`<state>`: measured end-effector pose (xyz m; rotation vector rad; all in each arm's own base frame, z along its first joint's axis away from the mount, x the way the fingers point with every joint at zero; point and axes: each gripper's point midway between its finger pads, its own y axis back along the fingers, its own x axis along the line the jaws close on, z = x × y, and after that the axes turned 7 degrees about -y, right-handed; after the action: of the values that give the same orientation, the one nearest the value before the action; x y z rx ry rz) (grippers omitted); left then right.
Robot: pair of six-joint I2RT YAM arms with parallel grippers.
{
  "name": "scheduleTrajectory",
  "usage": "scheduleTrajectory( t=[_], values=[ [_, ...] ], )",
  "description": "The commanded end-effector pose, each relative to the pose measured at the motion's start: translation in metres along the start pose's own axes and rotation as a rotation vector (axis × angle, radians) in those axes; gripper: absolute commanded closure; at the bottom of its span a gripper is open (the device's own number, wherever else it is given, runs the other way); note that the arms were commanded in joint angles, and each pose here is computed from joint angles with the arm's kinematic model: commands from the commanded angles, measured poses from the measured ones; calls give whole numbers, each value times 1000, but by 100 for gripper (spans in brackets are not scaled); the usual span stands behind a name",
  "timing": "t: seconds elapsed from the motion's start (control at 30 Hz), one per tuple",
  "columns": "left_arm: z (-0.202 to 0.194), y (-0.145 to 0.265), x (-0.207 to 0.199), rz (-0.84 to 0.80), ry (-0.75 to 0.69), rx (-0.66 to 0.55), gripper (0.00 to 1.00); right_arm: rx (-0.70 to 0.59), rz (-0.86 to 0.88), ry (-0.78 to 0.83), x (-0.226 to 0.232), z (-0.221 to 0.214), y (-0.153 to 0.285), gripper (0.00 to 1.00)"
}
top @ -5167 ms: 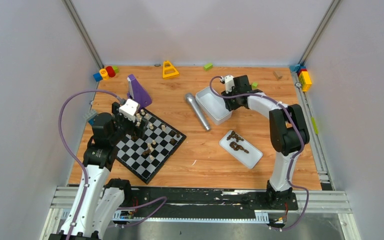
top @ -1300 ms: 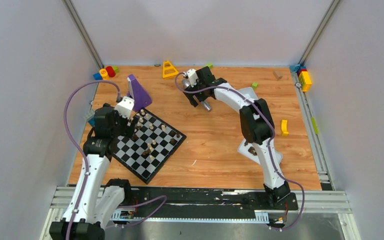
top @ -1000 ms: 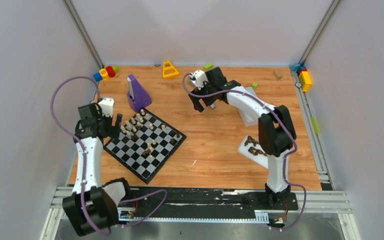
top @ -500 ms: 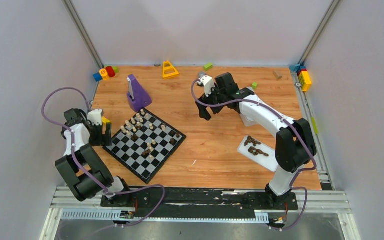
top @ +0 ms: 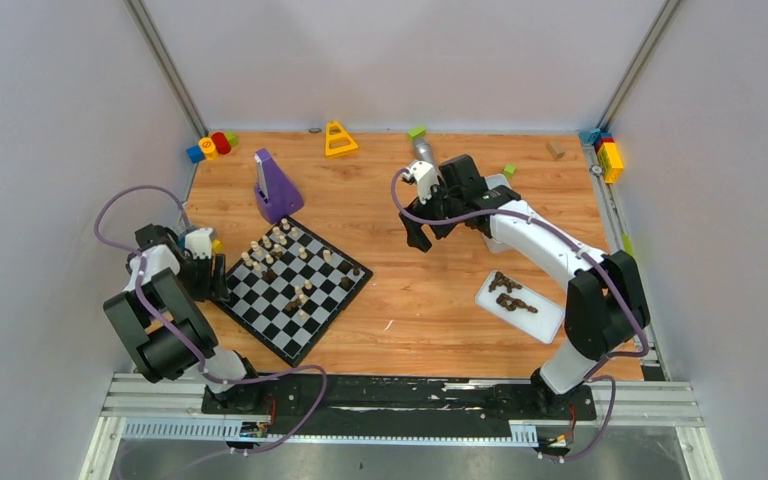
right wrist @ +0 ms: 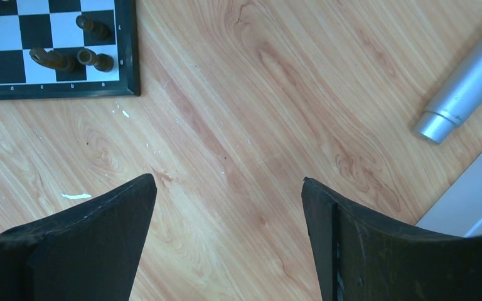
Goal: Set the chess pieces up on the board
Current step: Adjust the chessboard at the center of the board.
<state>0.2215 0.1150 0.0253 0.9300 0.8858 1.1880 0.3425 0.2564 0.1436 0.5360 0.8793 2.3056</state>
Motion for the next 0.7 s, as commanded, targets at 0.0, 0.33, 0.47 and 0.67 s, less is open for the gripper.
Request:
scheduleTrajectory(
  t=[0.0,0.33,0.47,0.67],
  values=[
    [-2,-17,-4,-46,-81,41,36,-28,-20,26,2,5,13,13],
    [44,-35,-45,-114,-261,69,49,-26,-107,57,-9,-1,29,13],
    [72,-43,-72,-126,-327,83,49,-15,-154,50,-18,-10,35,13],
    [112,-62,-134,-180,-416,95,49,-4,-204,42,-26,-25,47,13]
  ],
)
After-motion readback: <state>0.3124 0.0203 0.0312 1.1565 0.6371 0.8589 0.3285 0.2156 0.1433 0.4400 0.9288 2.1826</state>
